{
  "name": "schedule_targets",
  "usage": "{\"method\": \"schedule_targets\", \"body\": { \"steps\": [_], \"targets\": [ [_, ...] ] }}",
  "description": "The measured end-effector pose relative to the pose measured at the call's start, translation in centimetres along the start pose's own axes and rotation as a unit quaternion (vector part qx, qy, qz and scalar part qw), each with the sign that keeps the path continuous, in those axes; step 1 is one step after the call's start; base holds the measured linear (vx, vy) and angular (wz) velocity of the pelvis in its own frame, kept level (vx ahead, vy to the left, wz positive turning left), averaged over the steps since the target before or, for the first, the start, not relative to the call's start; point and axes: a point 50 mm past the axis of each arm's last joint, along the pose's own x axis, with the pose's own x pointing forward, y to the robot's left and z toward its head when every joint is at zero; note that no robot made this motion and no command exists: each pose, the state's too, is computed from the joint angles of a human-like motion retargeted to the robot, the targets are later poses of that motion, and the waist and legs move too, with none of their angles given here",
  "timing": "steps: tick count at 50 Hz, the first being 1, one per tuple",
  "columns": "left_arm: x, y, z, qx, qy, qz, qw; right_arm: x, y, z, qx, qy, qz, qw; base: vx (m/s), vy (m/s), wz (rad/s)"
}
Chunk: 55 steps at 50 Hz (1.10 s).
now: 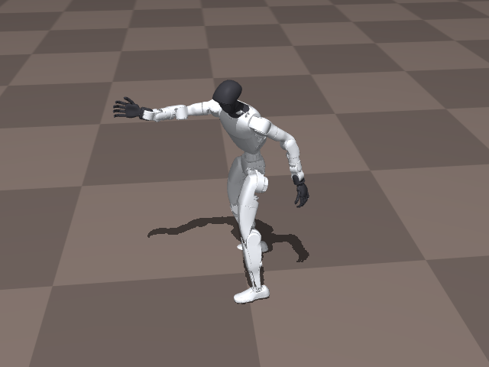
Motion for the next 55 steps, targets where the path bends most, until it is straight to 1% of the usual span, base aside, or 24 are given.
{"method": "schedule_targets", "body": {
  "steps": [1, 2, 4, 7, 10, 15, 16, 17, 18, 19, 20, 23, 27, 28, 30, 33, 37, 39, 42, 45, 49, 52, 55],
  "targets": [
    [0.1, 0.4, 0.1, -0.012, 0.002, 0.017, 1.0, 1.0, -1.8, 2.5, 0.036, -0.03, -0.073, 0.996, -0.01, -0.23, -0.97],
    [0.1, 0.6, -0.1, -0.014, 0.007, 0.023, 1.0, 1.5, -3.2, 5.0, 0.066, -0.062, -0.121, 0.989, 0.03, -0.15, -0.87],
    [0.1, 1.0, -0.6, -0.008, 0.017, 0.033, 0.999, 1.9, -5.2, 9.0, 0.113, -0.113, -0.174, 0.972, 0.07, -0.09, -0.79],
    [0.2, 1.8, -0.9, 0.02, 0.03, 0.045, 0.998, 1.9, -6.3, 12.0, 0.129, -0.146, -0.2, 0.96, 0.08, -0.08, -0.78],
    [0.5, 2.3, -0.7, 0.062, 0.035, 0.048, 0.996, 1.9, -5.8, 13.3, 0.088, -0.163, -0.208, 0.96, 0.07, -0.07, -0.79],
    [1.4, 2.6, 2.1, 0.114, 0.005, 0.045, 0.992, 1.6, -3.8, 13.8, -0.038, -0.203, -0.178, 0.962, 0.05, -0.07, -0.81],
    [1.6, 2.6, 2.9, 0.115, -0.004, 0.042, 0.992, 1.6, -3.3, 13.6, -0.073, -0.21, -0.155, 0.963, 0.03, -0.06, -0.82],
    [1.8, 2.4, 3.7, 0.114, -0.014, 0.033, 0.993, 1.5, -2.4, 13.4, -0.115, -0.214, -0.104, 0.964, 0.03, -0.05, -0.81],
    [2.0, 2.4, 4.7, 0.107, -0.026, 0.036, 0.993, 1.4, -2.4, 13.0, -0.162, -0.22, -0.105, 0.956, 0.02, -0.04, -0.78],
    [2.1, 2.6, 5.6, 0.098, -0.039, 0.045, 0.993, 1.4, -2.9, 12.7, -0.211, -0.229, -0.133, 0.941, 0.01, -0.03, -0.73],
    [2.2, 2.5, 6.4, 0.087, -0.052, 0.047, 0.994, 1.2, -2.7, 12.2, -0.237, -0.236, -0.126, 0.934, 0.01, -0.02, -0.69],
    [2.4, 2.2, 8.6, 0.053, -0.085, 0.041, 0.994, 0.6, -2.3, 9.9, -0.333, -0.239, -0.077, 0.909, -0.01, -0.01, -0.62],
    [2.4, 1.5, 11.0, 0.014, -0.128, 0.029, 0.991, -0.4, -3.9, 5.5, -0.442, -0.207, -0.033, 0.872, -0.04, 0.01, -0.53],
    [2.2, 1.7, 11.6, 0.01, -0.14, 0.028, 0.99, -0.9, -5.2, 3.6, -0.458, -0.182, -0.026, 0.87, -0.05, 0.03, -0.51],
    [1.9, 2.2, 12.8, 0.018, -0.164, 0.023, 0.986, -2.7, -9.4, -0.3, -0.487, -0.117, -0.029, 0.865, -0.05, 0.04, -0.49],
    [1.5, 2.0, 14.6, 0.016, -0.201, 0.012, 0.979, -6.3, -16.8, -4.9, -0.522, -0.005, -0.078, 0.85, -0.08, 0.05, -0.6],
    [0.8, 1.0, 16.6, 0.031, -0.245, -0.008, 0.969, -14.1, -27.9, -8.3, -0.531, 0.156, -0.224, 0.802, -0.1, 0.09, -0.62],
    [0.5, 0.3, 16.5, 0.071, -0.258, -0.028, 0.963, -19.4, -33.3, -8.5, -0.523, 0.235, -0.31, 0.759, -0.11, 0.13, -0.52],
    [0.0, -0.8, 17.7, 0.045, -0.282, -0.039, 0.958, -25.6, -37.7, -8.6, -0.498, 0.335, -0.418, 0.682, -0.2, 0.11, -0.77],
    [-0.4, -1.5, 17.4, 0.061, -0.288, -0.057, 0.954, -31.7, -40.8, -7.4, -0.494, 0.412, -0.483, 0.594, -0.19, 0.15, -0.51],
    [-0.8, -1.9, 16.8, 0.084, -0.292, -0.065, 0.951, -37.2, -42.2, -6.2, -0.474, 0.462, -0.541, 0.519, -0.2, 0.18, -0.18],
    [-0.9, -1.9, 15.9, 0.088, -0.284, -0.062, 0.953, -38.3, -42.2, -6.3, -0.447, 0.461, -0.574, 0.507, -0.17, 0.2, 0.15],
    [-0.9, -1.7, 14.9, 0.093, -0.271, -0.054, 0.957, -36.7, -41.7, -7.1, -0.425, 0.44, -0.591, 0.526, -0.11, 0.2, 0.39]
  ]
}}
